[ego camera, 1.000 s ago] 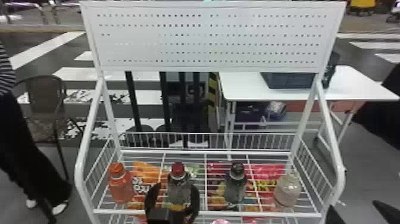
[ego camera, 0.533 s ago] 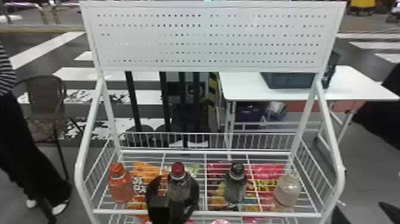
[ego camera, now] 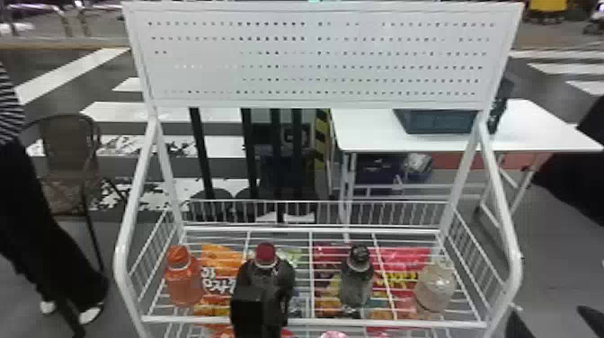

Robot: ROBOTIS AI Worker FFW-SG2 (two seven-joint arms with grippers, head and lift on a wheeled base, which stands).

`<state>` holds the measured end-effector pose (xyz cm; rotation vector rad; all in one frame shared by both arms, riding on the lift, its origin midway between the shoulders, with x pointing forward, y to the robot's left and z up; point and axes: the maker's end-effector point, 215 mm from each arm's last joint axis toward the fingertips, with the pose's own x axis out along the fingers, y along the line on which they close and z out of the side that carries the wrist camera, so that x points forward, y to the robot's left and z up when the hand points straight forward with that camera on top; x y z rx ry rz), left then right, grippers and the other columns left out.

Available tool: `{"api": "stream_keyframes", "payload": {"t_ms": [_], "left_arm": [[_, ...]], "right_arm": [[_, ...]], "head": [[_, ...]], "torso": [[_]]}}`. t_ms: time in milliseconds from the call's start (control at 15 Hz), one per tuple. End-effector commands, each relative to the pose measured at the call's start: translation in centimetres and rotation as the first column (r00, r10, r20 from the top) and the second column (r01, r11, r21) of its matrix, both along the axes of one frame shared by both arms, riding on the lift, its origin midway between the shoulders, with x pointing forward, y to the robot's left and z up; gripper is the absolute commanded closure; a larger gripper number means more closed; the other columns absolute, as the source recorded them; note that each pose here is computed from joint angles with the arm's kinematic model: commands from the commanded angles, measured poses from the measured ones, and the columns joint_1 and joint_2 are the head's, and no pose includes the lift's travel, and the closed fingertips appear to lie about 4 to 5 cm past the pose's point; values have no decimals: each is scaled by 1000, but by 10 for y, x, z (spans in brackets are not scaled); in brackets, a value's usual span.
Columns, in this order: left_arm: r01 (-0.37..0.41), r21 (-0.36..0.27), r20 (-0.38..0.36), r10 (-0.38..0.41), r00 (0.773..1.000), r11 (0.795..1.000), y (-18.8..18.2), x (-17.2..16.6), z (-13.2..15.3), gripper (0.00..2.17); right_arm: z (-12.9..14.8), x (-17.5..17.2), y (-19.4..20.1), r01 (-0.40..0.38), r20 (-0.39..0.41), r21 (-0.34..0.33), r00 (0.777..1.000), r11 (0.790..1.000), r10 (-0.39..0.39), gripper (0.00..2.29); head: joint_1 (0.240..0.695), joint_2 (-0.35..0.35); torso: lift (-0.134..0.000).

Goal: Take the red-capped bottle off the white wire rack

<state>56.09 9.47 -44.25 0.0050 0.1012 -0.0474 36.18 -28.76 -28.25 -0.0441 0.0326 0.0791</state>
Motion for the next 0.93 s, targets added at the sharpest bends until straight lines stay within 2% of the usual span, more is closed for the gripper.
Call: {"api": "stream_keyframes", "payload": {"t_ms": [0,133,333,400,600,733,867], "left_arm": [[10,7,-11,-10,1000,1000,-5,-6,12,1484],[10,12,-23,-9,1000,1000,-3,-14,23,1480],[-7,-22,37,8,999,1000,8,-26,74,1480],[-21,-39,79,24,997,999,12,-32,99,1480],[-71,-58,149,79,986,996,52,-54,157,1477],[-95,-25,135,98,986,995,82,-67,181,1477],[-96,13,90,94,991,995,112,-86,183,1477]], "right_arm": [[-1,2,1,-1,1,5,1000,1000,1,144],[0,4,5,-7,5,10,1000,1000,7,144],[2,7,9,-13,9,3,1000,1000,13,144],[3,8,10,-13,10,1,1000,1000,13,144],[2,8,10,-15,3,-1,1000,1000,15,144],[3,8,12,-16,3,-3,1000,1000,16,144],[3,8,16,-22,3,-3,1000,1000,22,144]], "head": [[499,0],[499,0],[499,0],[499,0],[499,0],[499,0],[499,0]], "torso": [[0],[0],[0],[0],[0],[0],[0]]}}
